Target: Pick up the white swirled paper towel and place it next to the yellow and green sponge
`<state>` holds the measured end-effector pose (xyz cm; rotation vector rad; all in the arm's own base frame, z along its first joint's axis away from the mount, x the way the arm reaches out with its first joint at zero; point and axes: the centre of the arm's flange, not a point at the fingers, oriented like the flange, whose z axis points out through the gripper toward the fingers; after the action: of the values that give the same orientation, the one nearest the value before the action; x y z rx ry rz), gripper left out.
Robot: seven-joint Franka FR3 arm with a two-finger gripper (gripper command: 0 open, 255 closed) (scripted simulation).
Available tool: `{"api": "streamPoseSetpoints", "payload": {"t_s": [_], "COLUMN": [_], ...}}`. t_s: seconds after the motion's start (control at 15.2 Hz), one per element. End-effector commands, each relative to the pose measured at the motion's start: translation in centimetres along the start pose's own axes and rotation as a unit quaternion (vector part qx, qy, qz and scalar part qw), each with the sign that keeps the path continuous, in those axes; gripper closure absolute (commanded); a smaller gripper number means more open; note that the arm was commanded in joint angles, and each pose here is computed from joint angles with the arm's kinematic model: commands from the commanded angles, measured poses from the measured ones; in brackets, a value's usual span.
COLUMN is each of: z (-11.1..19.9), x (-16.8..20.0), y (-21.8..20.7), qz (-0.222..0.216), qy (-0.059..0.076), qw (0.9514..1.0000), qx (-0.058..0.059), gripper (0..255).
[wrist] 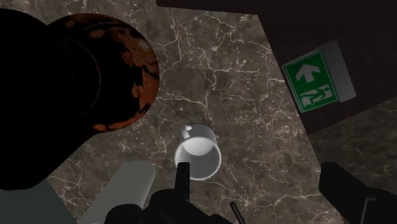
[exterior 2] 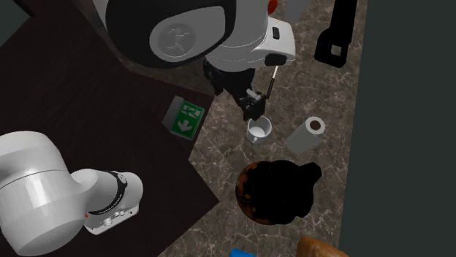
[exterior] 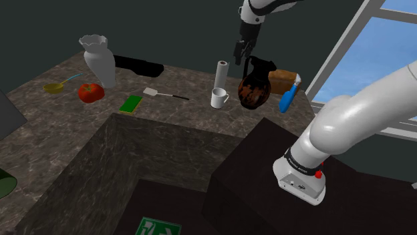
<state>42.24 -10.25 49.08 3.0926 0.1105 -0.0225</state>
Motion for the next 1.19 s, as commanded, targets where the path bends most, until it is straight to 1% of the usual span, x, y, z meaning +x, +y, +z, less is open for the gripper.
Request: {"api": "streamPoseSetpoints", "payload": {"t_s": [0.0, 1.12], "z": [1.4, 11.7], "x": [1.5, 16.1], "y": [1.6, 14.0], "qz": [-0.004, -0.033], "qy": [0.004, 0.032], "qw": [1.0000, 0.9989], "qx": [-0.001, -0.003], "gripper": [0, 0]}}
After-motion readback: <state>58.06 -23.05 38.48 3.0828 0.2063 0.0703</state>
